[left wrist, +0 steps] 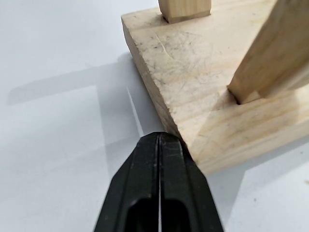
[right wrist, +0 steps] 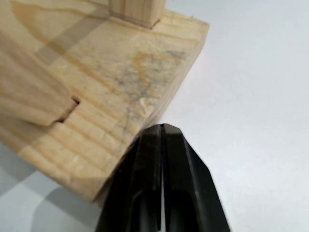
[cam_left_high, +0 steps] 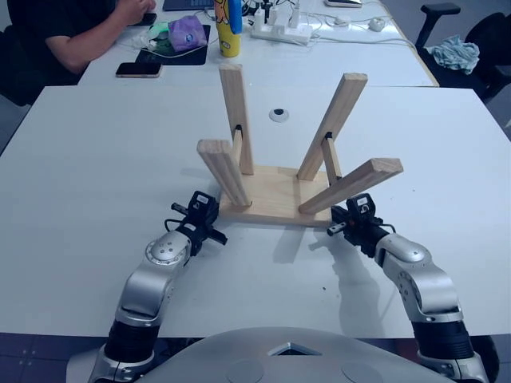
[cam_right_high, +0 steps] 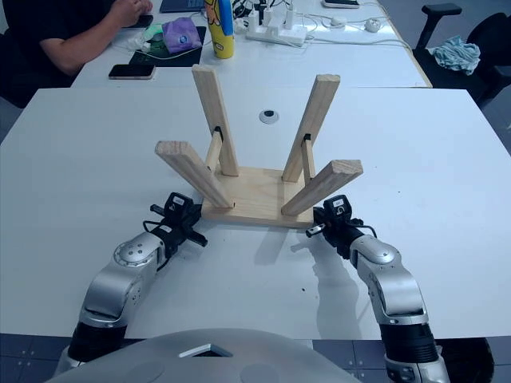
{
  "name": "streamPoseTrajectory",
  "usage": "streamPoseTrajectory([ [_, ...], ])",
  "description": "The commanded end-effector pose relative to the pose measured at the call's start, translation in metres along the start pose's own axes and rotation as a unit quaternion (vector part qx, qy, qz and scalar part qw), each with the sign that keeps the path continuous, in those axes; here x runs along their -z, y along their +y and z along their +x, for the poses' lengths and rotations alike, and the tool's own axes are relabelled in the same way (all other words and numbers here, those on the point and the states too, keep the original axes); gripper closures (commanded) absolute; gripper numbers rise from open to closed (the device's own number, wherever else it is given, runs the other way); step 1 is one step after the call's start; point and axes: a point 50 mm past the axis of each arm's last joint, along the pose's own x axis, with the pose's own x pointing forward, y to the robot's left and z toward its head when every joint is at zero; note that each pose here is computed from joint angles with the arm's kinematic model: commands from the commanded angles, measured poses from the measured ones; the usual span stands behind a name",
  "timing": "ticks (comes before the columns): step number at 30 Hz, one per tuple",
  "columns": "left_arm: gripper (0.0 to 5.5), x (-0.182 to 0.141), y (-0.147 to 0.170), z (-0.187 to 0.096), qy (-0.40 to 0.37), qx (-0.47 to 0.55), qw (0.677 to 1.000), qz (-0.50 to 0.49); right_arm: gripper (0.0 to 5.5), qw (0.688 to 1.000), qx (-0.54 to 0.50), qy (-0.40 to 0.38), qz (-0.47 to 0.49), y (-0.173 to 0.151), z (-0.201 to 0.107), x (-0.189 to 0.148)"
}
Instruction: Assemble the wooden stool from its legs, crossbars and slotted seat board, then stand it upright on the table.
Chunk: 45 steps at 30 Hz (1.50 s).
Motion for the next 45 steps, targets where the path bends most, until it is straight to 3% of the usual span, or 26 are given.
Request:
streamPoseTrajectory([
  [1, 5.5, -0.037, -0.032, 0.0, -0.082, 0.101, 0.991, -0.028, 5.5, 0.991, -0.107, -0.074, 0.021, 0.034, 0.005, -0.039],
  [21, 5.5, -0.08, -0.009, -0.017, -0.131, 0.074, 0.989, 0.004, 5.5, 0.984, -0.096, -0.145, 0.029, 0.03, -0.007, -0.096],
  [25, 5.5, -0.058, 0.002, -0.01, -0.101, 0.023, 0.994, 0.023, 5.5, 0.989, -0.051, -0.138, 0.009, 0.022, -0.001, -0.08],
  [31, 5.5, -0.033, 0.028, -0.012, -0.138, -0.123, 0.981, 0.059, 5.5, 0.973, 0.112, -0.199, -0.023, -0.012, -0.009, -0.055],
  [35, 5.5, -0.013, 0.041, -0.02, -0.154, -0.2, 0.965, 0.075, 5.5, 0.972, 0.139, -0.188, -0.011, -0.019, -0.004, -0.027],
  [39, 5.5, 0.01, 0.038, -0.01, -0.128, -0.187, 0.971, 0.075, 5.5, 0.982, 0.116, -0.147, 0.0, -0.009, 0.015, -0.002],
  [45, 5.5, 0.023, 0.025, 0.021, -0.089, -0.116, 0.985, 0.092, 5.5, 0.986, 0.102, -0.135, 0.002, -0.001, 0.033, 0.006],
])
